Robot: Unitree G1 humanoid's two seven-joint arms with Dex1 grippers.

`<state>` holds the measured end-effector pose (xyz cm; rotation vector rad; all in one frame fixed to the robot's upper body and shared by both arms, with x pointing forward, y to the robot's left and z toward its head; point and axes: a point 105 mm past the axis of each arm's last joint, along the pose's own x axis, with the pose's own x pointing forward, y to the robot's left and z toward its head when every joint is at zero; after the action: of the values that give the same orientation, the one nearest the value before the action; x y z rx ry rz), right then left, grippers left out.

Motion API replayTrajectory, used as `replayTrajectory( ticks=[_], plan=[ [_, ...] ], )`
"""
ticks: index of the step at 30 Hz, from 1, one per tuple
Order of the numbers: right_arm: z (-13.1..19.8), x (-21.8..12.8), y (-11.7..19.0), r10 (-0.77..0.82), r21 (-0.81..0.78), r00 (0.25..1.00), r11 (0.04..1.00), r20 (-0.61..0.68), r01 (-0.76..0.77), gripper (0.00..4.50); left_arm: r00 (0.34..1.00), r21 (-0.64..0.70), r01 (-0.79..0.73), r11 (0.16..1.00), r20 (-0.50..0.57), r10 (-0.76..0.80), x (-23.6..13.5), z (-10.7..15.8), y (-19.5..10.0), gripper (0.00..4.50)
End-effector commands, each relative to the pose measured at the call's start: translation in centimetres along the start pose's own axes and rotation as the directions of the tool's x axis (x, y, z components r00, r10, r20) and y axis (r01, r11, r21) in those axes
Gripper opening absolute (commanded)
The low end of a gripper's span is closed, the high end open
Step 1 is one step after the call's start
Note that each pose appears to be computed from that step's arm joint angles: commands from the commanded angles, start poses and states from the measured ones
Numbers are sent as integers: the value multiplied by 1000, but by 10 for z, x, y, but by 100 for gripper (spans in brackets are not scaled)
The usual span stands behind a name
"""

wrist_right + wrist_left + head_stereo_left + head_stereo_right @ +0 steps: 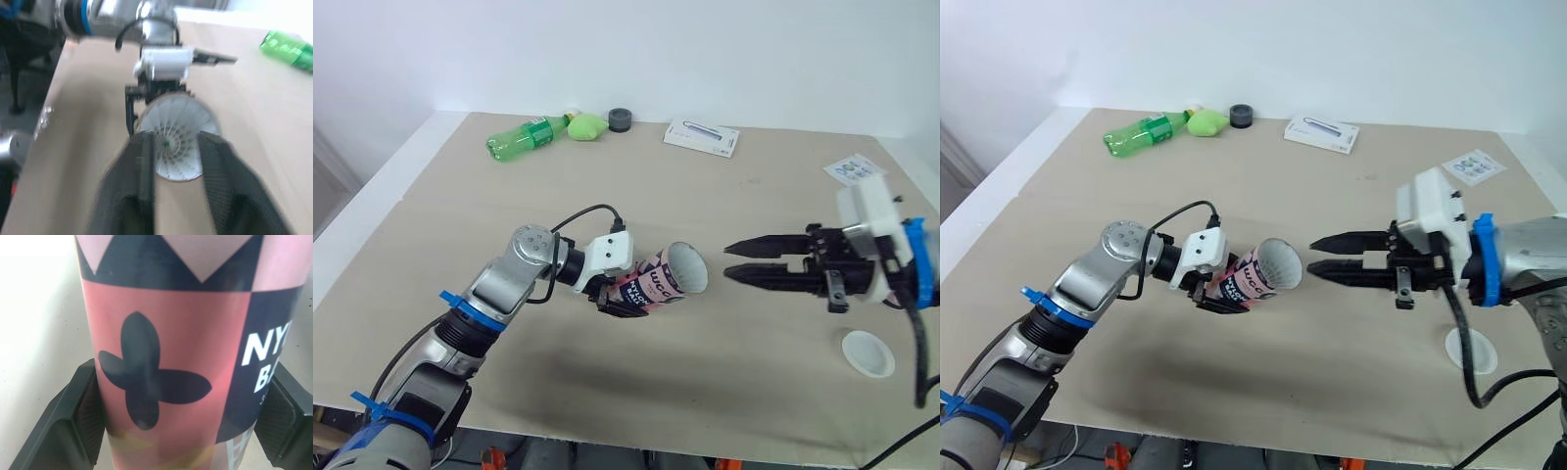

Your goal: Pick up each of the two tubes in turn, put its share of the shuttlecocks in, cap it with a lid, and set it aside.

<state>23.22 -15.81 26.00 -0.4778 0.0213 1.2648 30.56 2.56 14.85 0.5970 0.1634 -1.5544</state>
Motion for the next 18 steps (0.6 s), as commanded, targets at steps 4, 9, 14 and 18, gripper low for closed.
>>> replayTrajectory(
  ticks=[4,9,14,18],
  plan=[
    [-1,15,-1,49,-8,999,999,-21,-49,8,1000,13,-5,1000,-1,5,-2,1,2,369],
    [-16,44,-6,101,-98,981,988,-168,-119,8,1000,14,-5,1000,-3,5,-3,2,3,369],
    [-24,57,-5,196,-167,948,956,-251,-242,8,1000,19,-7,1000,0,7,-2,3,4,369],
    [-34,72,-2,287,-197,904,912,-318,-359,8,1000,19,-5,1000,4,5,-1,3,4,369]
  ],
)
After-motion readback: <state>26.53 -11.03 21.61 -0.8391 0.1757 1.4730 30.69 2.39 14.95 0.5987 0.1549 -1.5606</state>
